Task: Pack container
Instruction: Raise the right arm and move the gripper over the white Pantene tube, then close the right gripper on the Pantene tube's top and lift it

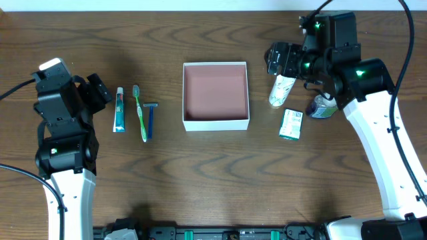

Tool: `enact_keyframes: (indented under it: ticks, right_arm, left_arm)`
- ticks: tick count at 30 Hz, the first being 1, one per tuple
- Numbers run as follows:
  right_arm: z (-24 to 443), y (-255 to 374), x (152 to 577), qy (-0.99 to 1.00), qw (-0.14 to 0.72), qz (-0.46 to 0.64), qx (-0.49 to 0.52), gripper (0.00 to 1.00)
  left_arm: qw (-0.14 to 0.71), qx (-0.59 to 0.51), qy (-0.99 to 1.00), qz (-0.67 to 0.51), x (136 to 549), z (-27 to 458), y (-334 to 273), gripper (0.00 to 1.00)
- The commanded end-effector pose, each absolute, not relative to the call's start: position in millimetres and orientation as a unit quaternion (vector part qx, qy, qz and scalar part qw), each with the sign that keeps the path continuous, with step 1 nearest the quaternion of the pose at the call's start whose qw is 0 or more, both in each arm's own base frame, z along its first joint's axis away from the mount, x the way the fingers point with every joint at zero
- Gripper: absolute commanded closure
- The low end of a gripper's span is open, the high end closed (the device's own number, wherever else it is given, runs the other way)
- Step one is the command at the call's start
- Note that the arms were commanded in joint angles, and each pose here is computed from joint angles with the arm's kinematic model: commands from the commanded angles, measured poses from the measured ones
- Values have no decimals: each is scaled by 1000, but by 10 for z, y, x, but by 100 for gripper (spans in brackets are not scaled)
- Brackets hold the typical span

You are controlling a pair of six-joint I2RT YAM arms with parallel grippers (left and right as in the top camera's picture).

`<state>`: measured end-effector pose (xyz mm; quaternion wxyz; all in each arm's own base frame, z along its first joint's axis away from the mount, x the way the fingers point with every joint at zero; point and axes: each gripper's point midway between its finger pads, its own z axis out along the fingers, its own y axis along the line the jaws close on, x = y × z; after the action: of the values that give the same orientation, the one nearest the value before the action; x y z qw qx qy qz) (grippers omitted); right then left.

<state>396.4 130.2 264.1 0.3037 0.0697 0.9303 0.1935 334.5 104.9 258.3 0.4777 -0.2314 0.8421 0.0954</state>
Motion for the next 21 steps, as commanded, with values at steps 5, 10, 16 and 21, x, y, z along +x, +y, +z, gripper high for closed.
enact_keyframes:
  ticks: [5, 10, 16, 21]
  right_arm:
    - [2429, 1036, 3829, 920, 245, 156, 264, 5]
    - [2240, 1097, 3858, 915, 218, 150, 305, 5]
    - [2014, 1195, 3913, 904, 193, 141, 354, 4]
    - [1960, 1202, 3963, 901, 195, 136, 364, 10]
  left_arm:
    - [487, -223, 839, 96, 3365, 2683, 1052, 2]
    - [487, -223, 839, 96, 3365, 2683, 1052, 2]
    - [487, -223, 839, 96, 3365, 2683, 1052, 2]
    - [487, -223, 839, 96, 3365, 2683, 1052, 2]
